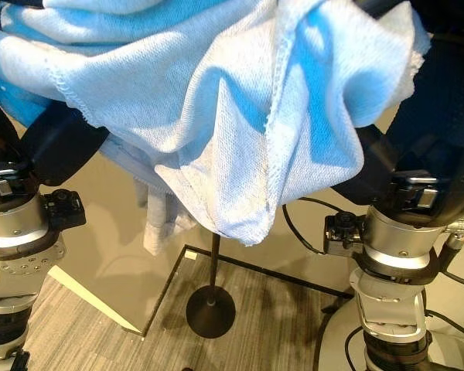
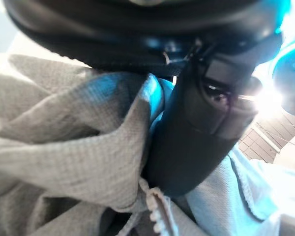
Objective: Hang the clothes on the sofa on the clothes rack.
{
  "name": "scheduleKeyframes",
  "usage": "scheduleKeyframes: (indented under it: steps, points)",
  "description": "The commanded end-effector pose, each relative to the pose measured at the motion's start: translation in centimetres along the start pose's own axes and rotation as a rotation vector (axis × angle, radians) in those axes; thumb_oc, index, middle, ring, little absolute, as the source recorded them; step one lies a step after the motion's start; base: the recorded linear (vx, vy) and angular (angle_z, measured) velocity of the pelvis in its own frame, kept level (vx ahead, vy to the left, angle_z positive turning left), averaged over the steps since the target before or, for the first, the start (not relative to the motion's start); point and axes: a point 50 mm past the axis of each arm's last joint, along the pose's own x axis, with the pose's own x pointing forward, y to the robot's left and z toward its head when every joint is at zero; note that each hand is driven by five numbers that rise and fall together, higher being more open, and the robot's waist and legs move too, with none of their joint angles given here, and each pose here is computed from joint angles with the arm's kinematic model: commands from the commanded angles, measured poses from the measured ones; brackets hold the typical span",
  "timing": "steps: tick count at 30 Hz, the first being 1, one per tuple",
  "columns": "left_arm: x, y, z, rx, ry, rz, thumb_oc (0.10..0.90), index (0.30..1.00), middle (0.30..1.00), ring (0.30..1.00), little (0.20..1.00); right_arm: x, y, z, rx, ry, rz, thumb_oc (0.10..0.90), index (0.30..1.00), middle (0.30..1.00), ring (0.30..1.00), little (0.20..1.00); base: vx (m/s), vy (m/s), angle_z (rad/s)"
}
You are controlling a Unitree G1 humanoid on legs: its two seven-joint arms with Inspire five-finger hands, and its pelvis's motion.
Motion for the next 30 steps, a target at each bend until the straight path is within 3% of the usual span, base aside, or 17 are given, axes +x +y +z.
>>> scheduleKeyframes:
  steps: [1,6,17,28,29,30]
  points:
    - [-0.3,2.3,-2.7,-0.081,0.219,0.205,0.4,0.3,0.3,0.3,0.3,-2.8,-5.1,-4.6,-0.15,0.323,-0.247,0.4,0.3,0.3,0.3,0.3,-0.06,-0.055,0.07]
    - [-1.1,0.3,-3.4,-0.216,0.322,0.121,0.4,0.3,0.3,0.3,0.3,-4.0,-5.6,-6.1,-0.186,0.417,-0.255,0.4,0.3,0.3,0.3,0.3,-0.03,-0.038,0.06]
    - [-3.0,-6.9,-5.7,-0.51,0.57,-0.13,0.4,0.3,0.3,0.3,0.3,-6.6,-6.2,-10.4,-0.272,0.647,-0.269,0.4,0.3,0.3,0.3,0.3,-0.02,-0.032,0.03]
    - [-4.7,-8.5,-6.2,-0.53,0.659,-0.207,0.4,0.3,0.3,0.3,0.3,-11.1,-4.2,-13.0,-0.194,0.898,-0.227,0.4,0.3,0.3,0.3,0.3,0.0,-0.006,0.02]
    - [-5.5,-8.7,-6.3,-0.541,0.698,-0.202,0.43,0.345,0.345,0.345,0.345,-13.2,-3.1,-13.8,-0.156,1.006,-0.212,0.4,0.3,0.3,0.3,0.3,0.0,0.0,0.0]
    - [-5.5,-8.7,-6.4,-0.54,0.698,-0.201,0.444,0.366,0.366,0.366,0.366,-13.1,-3.1,-13.9,-0.154,1.005,-0.211,0.4,0.3,0.3,0.3,0.3,0.0,0.0,0.0]
